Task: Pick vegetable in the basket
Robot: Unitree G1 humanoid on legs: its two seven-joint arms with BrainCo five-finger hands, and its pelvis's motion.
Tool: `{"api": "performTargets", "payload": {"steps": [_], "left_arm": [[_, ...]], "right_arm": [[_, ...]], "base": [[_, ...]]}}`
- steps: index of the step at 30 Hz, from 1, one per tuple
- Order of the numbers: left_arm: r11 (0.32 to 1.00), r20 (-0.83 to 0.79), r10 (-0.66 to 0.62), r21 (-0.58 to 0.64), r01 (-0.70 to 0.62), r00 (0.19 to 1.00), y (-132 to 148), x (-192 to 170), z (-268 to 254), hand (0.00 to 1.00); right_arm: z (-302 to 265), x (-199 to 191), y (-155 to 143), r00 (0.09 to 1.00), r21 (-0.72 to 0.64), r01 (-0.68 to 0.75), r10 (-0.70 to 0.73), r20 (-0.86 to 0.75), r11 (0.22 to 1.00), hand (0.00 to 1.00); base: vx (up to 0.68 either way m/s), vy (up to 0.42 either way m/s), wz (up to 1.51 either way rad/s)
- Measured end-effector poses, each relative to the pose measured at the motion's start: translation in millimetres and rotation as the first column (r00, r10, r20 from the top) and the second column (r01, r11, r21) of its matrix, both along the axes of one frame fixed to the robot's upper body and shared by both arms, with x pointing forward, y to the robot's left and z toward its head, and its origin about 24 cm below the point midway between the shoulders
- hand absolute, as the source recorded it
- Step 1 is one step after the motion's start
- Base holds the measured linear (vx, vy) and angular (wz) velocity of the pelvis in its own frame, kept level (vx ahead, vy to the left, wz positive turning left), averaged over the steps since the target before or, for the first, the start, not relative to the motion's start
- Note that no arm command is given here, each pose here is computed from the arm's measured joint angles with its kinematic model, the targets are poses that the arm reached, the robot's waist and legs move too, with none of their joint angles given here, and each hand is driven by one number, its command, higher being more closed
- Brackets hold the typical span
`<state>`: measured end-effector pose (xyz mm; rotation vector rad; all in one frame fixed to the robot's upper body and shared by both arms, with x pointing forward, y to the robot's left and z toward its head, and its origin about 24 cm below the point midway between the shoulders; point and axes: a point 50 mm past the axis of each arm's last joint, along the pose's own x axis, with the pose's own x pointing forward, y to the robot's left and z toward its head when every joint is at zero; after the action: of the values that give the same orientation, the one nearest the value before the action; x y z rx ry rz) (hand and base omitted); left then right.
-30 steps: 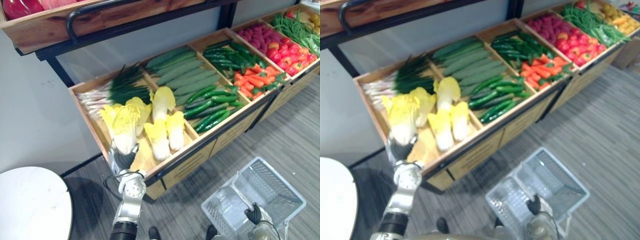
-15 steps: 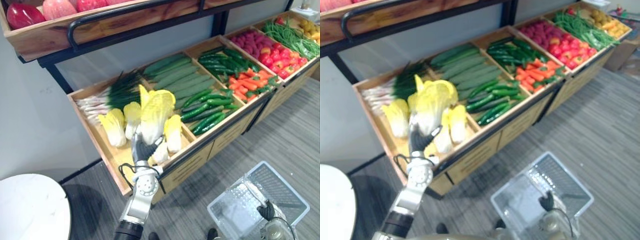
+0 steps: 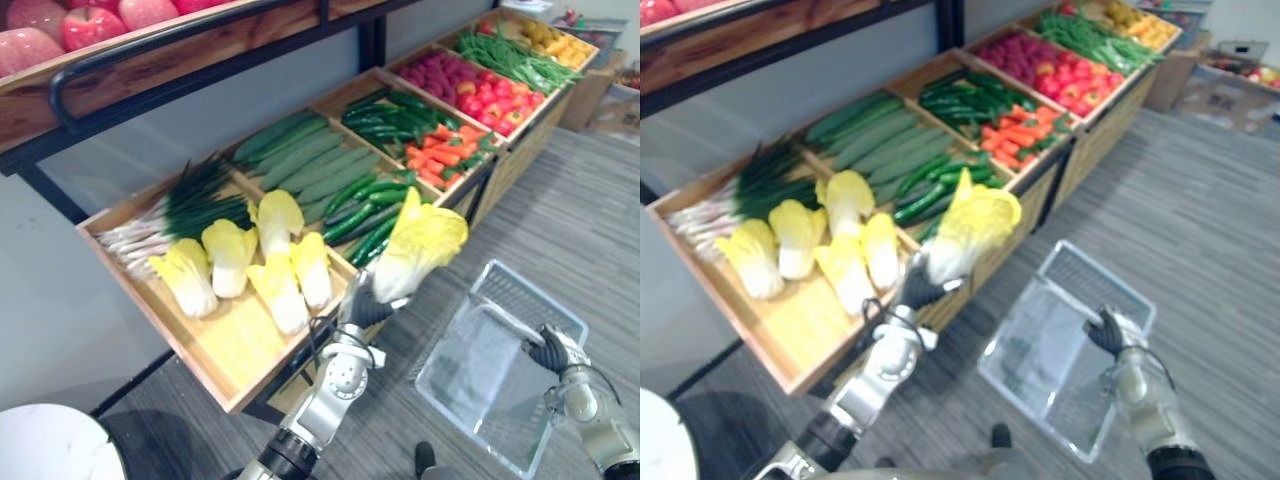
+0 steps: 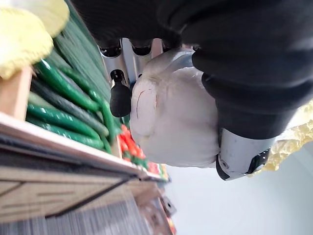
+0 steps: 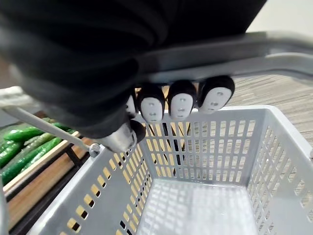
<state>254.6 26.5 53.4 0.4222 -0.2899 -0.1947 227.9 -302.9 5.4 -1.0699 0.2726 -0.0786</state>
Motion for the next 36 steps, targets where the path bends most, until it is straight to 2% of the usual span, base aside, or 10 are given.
{"api": "performTargets", "payload": {"steps": [5, 11, 25, 36], "left_arm": [[0.985, -0.026, -0.165, 0.047, 0.166, 0.986, -32.6, -6.4, -4.3, 1.00], [0.951, -0.078, -0.275, 0.126, 0.283, 0.958, -51.9, -11.1, -17.0, 1.00], [0.910, -0.185, -0.285, 0.255, 0.326, 0.940, -57.4, -10.0, -49.9, 1.00], [0.865, -0.260, -0.269, 0.357, 0.351, 0.927, -51.8, -14.0, -74.7, 1.00]], "right_arm": [[14.6, 8.6, 5.7, 0.998, 0.015, -0.061, 0.060, 0.025, 0.998, 1.00], [22.3, 13.0, 14.4, 0.994, 0.088, -0.099, 0.095, 0.050, 0.991, 1.00], [14.7, 14.3, 31.9, 0.992, 0.167, -0.128, 0.123, 0.040, 0.978, 1.00], [7.0, 12.3, 31.3, 0.995, 0.178, -0.101, 0.101, 0.007, 0.979, 1.00]], "base": [[0.00, -0.003, -0.15], [0.00, -0.001, -0.01], [0.01, -0.002, 0.02], [0.00, 0.000, 0.00]]}}
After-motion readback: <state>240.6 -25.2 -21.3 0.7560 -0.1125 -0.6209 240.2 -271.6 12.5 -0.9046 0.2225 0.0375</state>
